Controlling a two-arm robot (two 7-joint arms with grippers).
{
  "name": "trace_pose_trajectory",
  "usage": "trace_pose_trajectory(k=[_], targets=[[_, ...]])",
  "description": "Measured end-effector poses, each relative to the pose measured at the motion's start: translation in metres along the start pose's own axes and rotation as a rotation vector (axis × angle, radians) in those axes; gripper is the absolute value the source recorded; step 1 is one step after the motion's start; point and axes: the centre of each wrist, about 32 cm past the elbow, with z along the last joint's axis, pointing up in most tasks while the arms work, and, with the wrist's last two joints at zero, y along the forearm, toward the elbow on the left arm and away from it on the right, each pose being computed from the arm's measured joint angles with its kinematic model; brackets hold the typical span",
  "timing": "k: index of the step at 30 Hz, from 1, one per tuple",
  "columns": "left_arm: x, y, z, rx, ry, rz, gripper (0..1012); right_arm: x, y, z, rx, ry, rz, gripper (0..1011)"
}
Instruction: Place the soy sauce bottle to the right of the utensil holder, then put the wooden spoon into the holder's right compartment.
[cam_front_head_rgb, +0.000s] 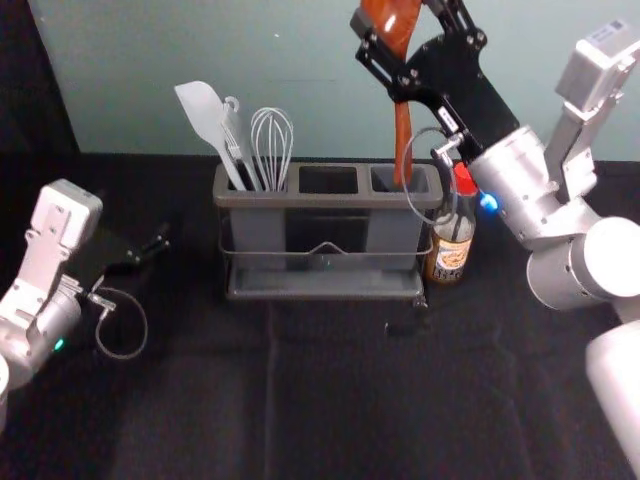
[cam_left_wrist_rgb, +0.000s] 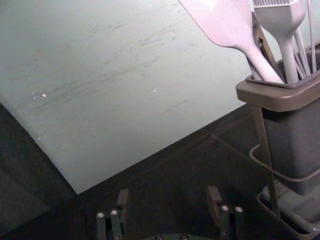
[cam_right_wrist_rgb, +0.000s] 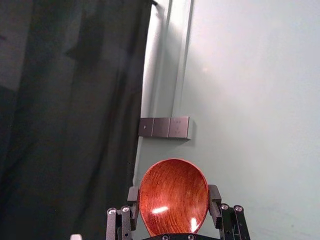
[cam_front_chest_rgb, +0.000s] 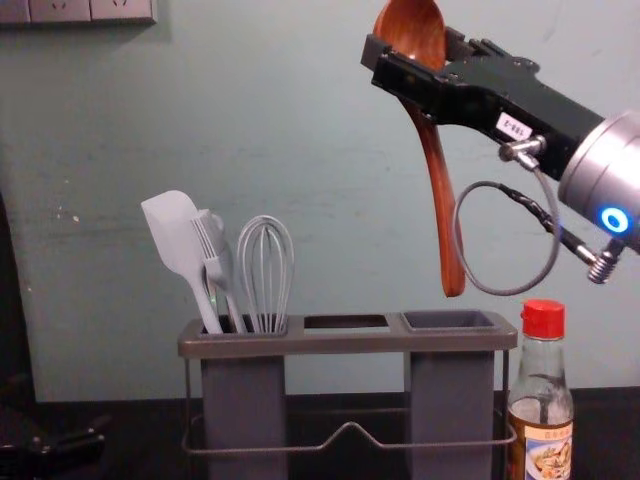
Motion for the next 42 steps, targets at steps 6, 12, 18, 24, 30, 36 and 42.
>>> trace_pose_trajectory(k=[6,12,18,24,30,36,42], targets=[[0.0000,0.0000,0.0000,0.000,0.000,0.000,1005,0.002,0.005,-0.014,0.026,-0.024,-0.027,837],[0.0000,0.0000,0.0000,0.000,0.000,0.000,1005,0.001,0.003,-0.026,0.020,-0.044,-0.053,836],[0.0000,0.0000,0.0000,0.000,0.000,0.000,1005,0.001,0.000,-0.036,0.020,-0.053,-0.070,836],[0.0000,0.0000,0.0000,0.000,0.000,0.000,1005,0.001,-0.003,-0.048,0.024,-0.054,-0.080,836],[0.0000,0.0000,0.0000,0.000,0.000,0.000,1005,-0.001,-0.008,-0.059,0.013,-0.054,-0.080,836],[0.0000,0.0000,0.0000,0.000,0.000,0.000,1005,-0.003,-0.015,-0.066,-0.005,-0.053,-0.080,836],[0.0000,0.0000,0.0000,0.000,0.000,0.000,1005,-0.006,-0.022,-0.072,-0.022,-0.049,-0.082,836]])
